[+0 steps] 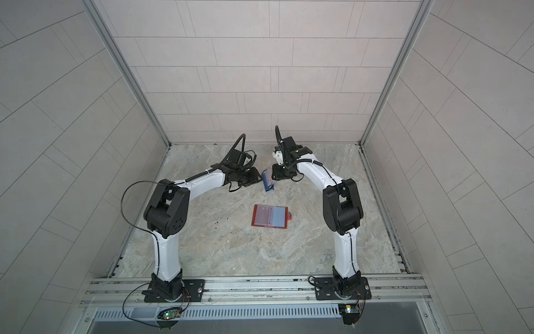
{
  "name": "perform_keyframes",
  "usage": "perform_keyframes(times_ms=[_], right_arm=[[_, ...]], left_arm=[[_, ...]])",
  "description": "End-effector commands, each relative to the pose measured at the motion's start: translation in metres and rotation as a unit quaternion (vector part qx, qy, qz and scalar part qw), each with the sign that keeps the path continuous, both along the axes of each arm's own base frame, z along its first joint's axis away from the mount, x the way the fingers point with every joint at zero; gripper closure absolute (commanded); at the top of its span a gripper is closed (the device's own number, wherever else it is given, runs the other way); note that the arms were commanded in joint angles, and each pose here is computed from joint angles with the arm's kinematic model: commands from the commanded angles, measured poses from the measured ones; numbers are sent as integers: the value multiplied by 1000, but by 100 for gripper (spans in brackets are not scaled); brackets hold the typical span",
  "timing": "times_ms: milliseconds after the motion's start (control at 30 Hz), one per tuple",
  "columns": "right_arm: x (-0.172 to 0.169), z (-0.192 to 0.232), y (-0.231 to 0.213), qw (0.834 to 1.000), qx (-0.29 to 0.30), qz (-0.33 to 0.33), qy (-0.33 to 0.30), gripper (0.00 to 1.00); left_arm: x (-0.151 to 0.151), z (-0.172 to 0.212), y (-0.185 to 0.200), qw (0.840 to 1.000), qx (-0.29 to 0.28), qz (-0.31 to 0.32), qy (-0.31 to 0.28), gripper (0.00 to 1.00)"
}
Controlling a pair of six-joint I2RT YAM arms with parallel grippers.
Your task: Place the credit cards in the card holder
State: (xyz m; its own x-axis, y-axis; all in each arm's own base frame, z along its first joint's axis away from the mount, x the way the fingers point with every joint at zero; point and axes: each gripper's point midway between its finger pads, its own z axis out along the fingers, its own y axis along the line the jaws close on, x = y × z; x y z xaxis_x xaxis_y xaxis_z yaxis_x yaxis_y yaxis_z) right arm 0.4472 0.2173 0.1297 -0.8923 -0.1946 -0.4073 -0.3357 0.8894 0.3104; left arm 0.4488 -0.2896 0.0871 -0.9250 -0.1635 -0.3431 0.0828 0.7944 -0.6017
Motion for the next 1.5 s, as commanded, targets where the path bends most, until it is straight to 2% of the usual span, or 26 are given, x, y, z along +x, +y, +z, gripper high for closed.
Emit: perform_keyframes(times_ms=[0,133,467,767,1467], right_arm=[[1,-4,1,1000,-4,11,18,59],[11,-14,3,1000,-4,6,27,56],[24,-36,7,999,-10,9,50,56],[32,-45,7,998,-22,4,57,56],[44,-58,16,996,-69,7,59,58]], left_arm=[[10,-8,-5,1000,-10,3,16,63],[17,-15,-14,999,-35,7,22,63],[30,-44,-14,998,-39,16,45,63],[37,-53,-14,997,-47,25,57,65],[19,-86,-11,994,-23,17,103,73]])
